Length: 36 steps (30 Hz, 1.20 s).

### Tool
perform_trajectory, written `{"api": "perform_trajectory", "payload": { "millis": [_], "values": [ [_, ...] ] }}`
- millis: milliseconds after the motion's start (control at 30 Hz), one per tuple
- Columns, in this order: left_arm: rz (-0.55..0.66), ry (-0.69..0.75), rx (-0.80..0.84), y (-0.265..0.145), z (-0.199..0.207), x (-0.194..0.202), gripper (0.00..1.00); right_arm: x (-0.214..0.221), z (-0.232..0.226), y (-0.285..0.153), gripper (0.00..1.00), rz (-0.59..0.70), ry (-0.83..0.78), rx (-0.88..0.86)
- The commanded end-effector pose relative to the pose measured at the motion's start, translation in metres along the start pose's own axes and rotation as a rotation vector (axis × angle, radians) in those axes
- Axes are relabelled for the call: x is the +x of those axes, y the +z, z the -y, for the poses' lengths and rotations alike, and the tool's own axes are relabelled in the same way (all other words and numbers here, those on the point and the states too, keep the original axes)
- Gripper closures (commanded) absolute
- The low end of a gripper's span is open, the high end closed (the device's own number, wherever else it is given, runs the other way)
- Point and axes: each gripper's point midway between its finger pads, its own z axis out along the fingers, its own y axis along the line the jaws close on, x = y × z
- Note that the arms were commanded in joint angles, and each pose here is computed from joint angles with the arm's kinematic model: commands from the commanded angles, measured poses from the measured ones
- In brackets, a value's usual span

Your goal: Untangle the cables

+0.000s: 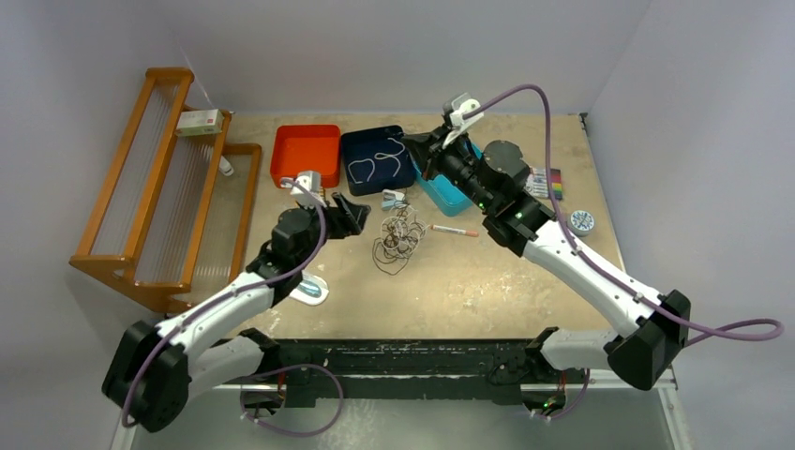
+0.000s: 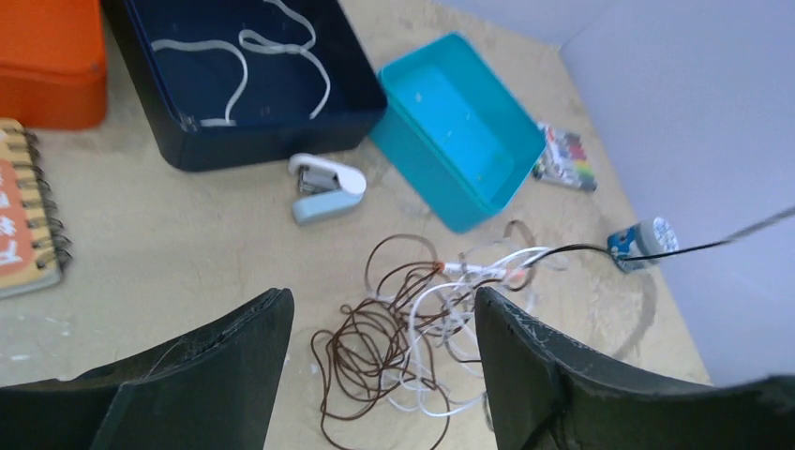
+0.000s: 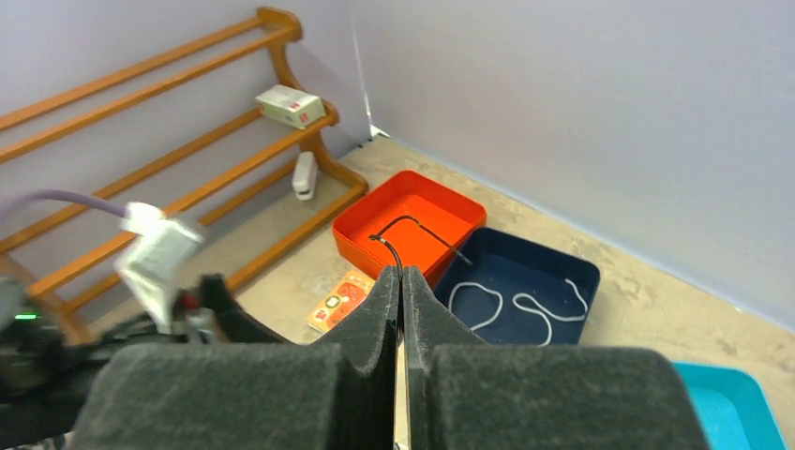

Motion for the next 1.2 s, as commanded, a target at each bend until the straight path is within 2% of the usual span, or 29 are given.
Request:
{"api": "perform_trajectory", "payload": {
  "millis": [0,133,300,533,667,933,1167],
  "values": [
    [0.079,0.075,-0.008,-0.02,0.011,-0.037,0.29,0.002,0.011,0.01,1.0,0.0,0.043,0.072],
    [0.089,0.127,0.119,-0.035,0.039,-0.051,0.26,0.013,0.008,0.025,1.0,-0.049,0.054,0.049],
    [0.101,0.172,0.272,-0.035,0.08,-0.066,0.26,0.018,-0.005,0.035,1.0,-0.066,0.077,-0.02],
    [0.102,0.227,0.386,-0.032,0.115,-0.064,0.26,0.02,-0.014,0.038,1.0,-0.075,0.093,-0.068],
    [0.097,0.233,0.382,-0.015,0.118,-0.053,0.26,0.016,-0.026,0.038,1.0,-0.071,0.103,-0.132],
    [0.183,0.197,0.338,0.03,0.117,-0.059,0.29,0.001,-0.043,0.03,1.0,-0.05,0.124,-0.22],
    [0.14,0.202,0.299,0.061,0.103,-0.033,0.35,-0.034,-0.055,0.012,1.0,0.025,0.139,-0.273]
  ]
}}
